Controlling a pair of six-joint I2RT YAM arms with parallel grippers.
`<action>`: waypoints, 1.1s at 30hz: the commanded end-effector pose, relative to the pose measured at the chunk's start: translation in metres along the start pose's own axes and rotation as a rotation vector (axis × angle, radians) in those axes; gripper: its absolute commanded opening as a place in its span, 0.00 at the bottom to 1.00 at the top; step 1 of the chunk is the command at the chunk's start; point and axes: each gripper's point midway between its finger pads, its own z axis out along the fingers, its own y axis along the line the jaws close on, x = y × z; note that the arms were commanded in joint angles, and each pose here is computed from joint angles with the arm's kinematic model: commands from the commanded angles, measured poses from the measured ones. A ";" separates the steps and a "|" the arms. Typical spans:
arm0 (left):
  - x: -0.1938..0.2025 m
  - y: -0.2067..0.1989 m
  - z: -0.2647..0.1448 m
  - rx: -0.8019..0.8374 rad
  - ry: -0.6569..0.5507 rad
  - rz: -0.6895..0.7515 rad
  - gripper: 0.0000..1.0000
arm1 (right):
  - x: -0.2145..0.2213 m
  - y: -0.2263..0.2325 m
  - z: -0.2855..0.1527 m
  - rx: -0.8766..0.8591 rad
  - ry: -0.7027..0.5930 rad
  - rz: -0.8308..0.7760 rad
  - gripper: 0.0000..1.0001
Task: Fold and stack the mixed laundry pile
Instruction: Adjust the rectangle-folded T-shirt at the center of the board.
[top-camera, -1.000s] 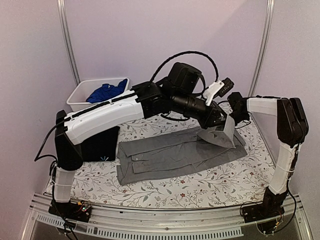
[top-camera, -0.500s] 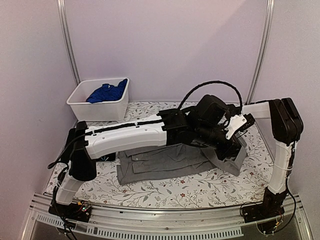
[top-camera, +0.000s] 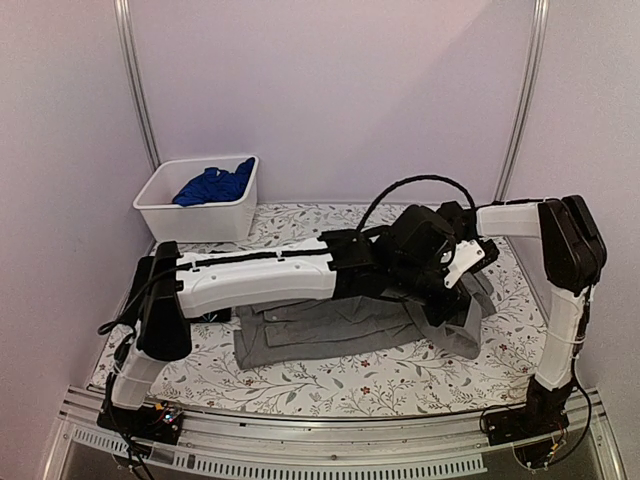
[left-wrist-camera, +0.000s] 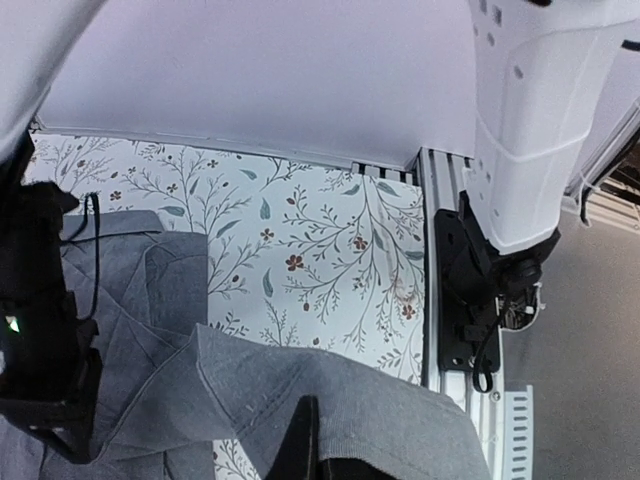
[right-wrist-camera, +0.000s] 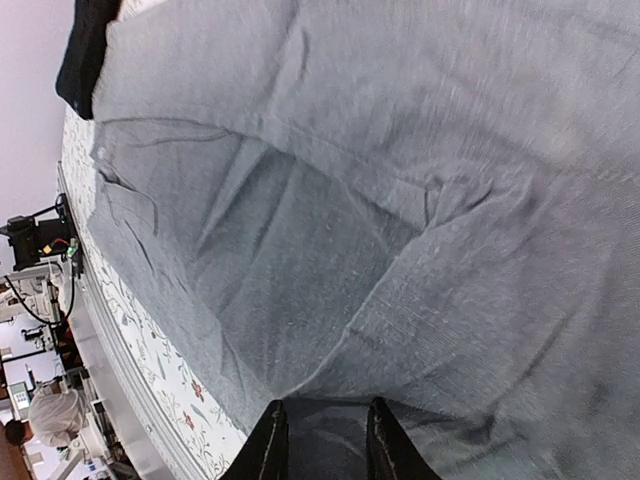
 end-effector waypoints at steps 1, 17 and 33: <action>-0.052 0.017 -0.038 -0.067 -0.145 0.006 0.00 | 0.047 -0.026 0.038 0.027 0.161 0.094 0.26; 0.038 0.176 -0.133 -0.468 -0.179 -0.585 0.00 | -0.056 -0.006 -0.082 0.104 -0.217 0.012 0.60; 0.166 0.226 -0.161 -0.477 0.021 -1.047 0.00 | -0.052 -0.018 -0.081 0.073 -0.225 0.009 0.63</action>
